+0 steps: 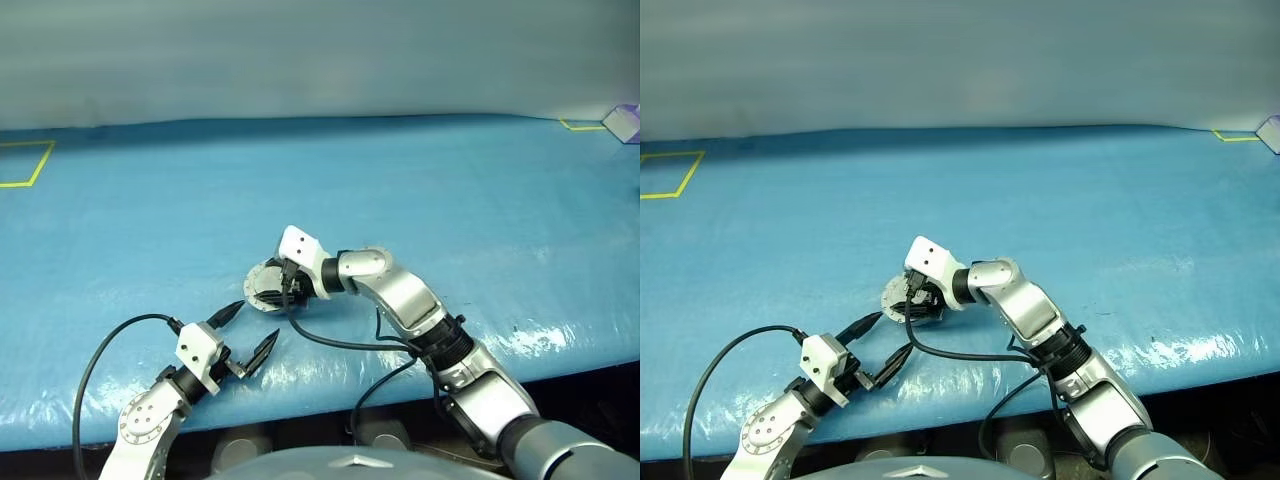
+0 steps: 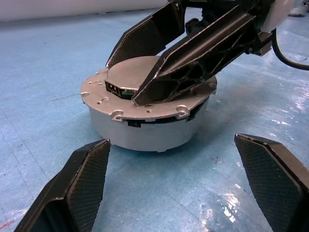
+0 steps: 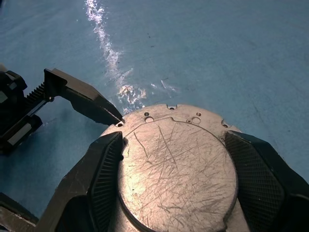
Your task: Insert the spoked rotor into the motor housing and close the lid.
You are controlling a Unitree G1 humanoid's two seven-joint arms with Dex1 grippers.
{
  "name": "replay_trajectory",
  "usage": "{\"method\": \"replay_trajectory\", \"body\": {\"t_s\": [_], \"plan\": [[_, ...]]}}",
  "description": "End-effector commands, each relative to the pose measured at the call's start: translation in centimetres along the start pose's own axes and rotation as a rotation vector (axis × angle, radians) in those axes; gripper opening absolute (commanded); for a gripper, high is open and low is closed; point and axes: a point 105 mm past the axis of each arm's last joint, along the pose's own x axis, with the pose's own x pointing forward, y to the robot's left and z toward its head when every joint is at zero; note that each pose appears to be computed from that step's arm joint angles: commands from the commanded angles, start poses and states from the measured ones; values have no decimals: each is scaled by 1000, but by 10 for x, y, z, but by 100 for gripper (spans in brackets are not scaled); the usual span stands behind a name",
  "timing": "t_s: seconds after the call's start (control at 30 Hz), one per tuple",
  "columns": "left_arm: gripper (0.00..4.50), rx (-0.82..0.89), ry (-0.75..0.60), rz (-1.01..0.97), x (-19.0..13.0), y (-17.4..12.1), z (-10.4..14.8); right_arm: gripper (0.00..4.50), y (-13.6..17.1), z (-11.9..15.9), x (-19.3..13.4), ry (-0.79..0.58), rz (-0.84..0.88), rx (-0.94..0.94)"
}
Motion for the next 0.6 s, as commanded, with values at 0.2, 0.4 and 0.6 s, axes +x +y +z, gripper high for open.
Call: {"method": "replay_trajectory", "body": {"t_s": [0.2, 0.4, 0.6], "plan": [[450, 18, -28, -12, 1, 0, 10, 305, -6, 20, -6, -61, 46, -114], [450, 21, -24, -3, -2, 1, 10, 305, -11, 7, -2, -46, 52, -105], [450, 24, -20, 0, -4, 2, 11, 305, -7, 2, 1, -49, 72, -115]]}}
